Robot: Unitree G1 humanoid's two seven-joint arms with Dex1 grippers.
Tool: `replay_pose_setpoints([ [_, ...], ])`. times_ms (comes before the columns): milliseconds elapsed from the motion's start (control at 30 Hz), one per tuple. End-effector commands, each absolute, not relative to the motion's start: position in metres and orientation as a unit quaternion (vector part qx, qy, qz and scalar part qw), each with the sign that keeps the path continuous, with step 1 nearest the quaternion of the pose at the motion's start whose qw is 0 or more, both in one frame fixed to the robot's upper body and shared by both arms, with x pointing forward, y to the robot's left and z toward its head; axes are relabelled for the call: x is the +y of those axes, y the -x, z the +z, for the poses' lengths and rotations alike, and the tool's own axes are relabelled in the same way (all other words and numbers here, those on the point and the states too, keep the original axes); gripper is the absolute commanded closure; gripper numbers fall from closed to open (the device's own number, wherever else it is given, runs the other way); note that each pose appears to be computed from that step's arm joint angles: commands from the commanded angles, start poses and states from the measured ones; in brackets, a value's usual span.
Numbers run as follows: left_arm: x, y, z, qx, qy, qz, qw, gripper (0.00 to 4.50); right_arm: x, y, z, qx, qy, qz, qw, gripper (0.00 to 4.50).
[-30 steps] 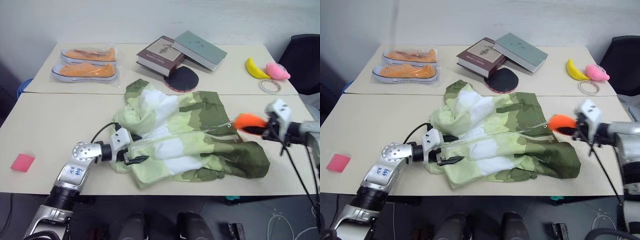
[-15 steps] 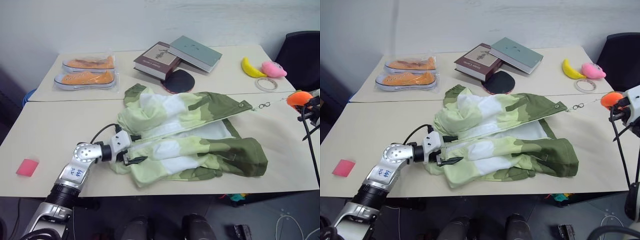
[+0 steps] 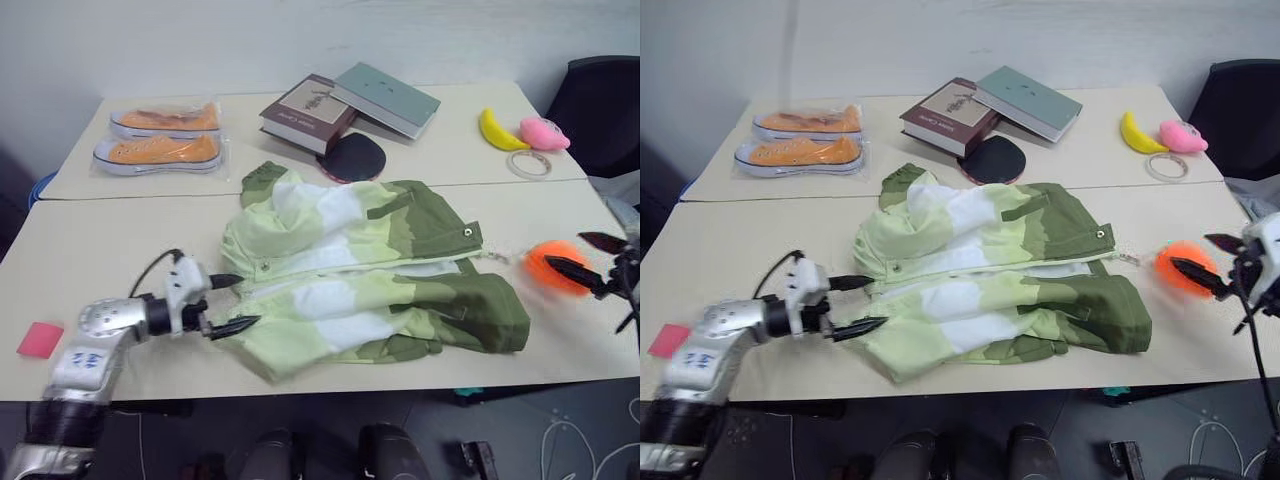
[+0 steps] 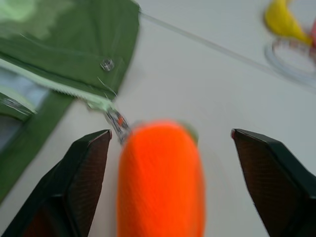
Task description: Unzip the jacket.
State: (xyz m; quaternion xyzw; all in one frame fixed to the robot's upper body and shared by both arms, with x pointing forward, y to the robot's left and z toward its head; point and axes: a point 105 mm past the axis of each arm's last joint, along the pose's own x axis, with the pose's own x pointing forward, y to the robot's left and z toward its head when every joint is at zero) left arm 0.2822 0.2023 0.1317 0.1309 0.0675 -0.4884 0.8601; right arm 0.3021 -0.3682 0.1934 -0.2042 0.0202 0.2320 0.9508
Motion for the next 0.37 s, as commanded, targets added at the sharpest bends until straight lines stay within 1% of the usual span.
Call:
replay_pose_setpoints([
  [33, 0.218, -0.266, 0.142, 0.065, -0.155, -0.479, 0.862, 0.00, -0.342, -0.292, 0.226, -0.082, 0.262, 0.267, 0.924, 0.05],
  [100, 0.233, -0.251, 0.131, 0.084, -0.170, -0.464, 0.865, 0.00, -0.307, -0.289, 0.231, -0.124, 0.264, 0.320, 0.901, 0.05],
  [133, 0.240, -0.247, 0.127, 0.091, -0.182, -0.452, 0.869, 0.00, -0.288, -0.285, 0.227, -0.128, 0.263, 0.357, 0.887, 0.05],
  [233, 0.250, -0.236, 0.118, 0.095, -0.198, -0.428, 0.877, 0.00, -0.238, -0.266, 0.196, -0.105, 0.261, 0.474, 0.834, 0.05],
  [300, 0.249, -0.232, 0.118, 0.080, -0.199, -0.417, 0.883, 0.00, -0.222, -0.258, 0.175, -0.089, 0.246, 0.516, 0.815, 0.05],
  [367, 0.245, -0.229, 0.122, 0.063, -0.192, -0.415, 0.887, 0.00, -0.216, -0.256, 0.162, -0.079, 0.239, 0.536, 0.806, 0.05],
])
